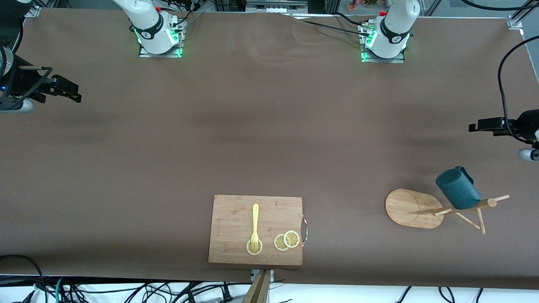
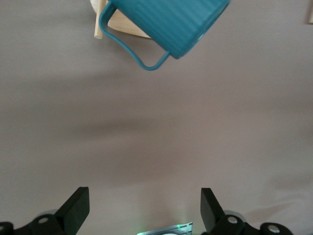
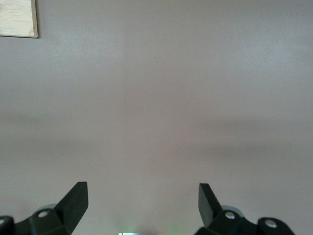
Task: Pass cup and hang on rack
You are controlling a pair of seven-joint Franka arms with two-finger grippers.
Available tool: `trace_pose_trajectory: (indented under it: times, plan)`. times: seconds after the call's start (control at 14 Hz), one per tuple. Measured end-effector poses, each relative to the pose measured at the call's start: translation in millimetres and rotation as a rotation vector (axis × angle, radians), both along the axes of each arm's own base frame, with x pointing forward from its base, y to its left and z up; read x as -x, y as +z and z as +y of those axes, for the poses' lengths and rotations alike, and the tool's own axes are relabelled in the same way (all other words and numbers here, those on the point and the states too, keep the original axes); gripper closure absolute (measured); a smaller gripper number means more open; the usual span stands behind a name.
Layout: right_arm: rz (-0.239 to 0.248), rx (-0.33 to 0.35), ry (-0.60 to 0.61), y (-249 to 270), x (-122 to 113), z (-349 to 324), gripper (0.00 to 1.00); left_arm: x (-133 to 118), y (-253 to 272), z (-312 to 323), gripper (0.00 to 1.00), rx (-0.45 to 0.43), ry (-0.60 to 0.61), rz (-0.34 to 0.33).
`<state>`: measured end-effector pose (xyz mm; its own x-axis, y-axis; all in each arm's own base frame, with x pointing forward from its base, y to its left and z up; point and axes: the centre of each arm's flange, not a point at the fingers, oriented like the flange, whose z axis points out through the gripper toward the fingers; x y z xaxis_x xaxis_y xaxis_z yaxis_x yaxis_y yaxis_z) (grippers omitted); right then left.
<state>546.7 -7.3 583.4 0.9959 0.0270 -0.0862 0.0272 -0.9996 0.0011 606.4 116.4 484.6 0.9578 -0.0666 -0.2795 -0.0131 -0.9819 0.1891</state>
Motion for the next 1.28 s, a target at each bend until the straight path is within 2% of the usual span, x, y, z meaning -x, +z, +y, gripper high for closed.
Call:
trace_pose_trajectory:
  times: [0.28,0.5,0.71,1.07,1.28]
  plan:
    - [0.000,0.000,0.000,0,0,0,0.00,5,49,-52,0.00,-0.105,-0.058,-0.058]
    - [0.000,0.000,0.000,0,0,0,0.00,21,93,-54,0.00,-0.123,-0.065,-0.129]
    - [0.000,0.000,0.000,0,0,0,0.00,34,119,-55,0.00,-0.123,-0.062,-0.171]
    - [0.000,0.000,0.000,0,0,0,0.00,32,120,-104,0.00,-0.147,-0.008,-0.160]
    - [0.000,0.000,0.000,0,0,0,0.00,32,119,-110,0.00,-0.147,-0.007,-0.158]
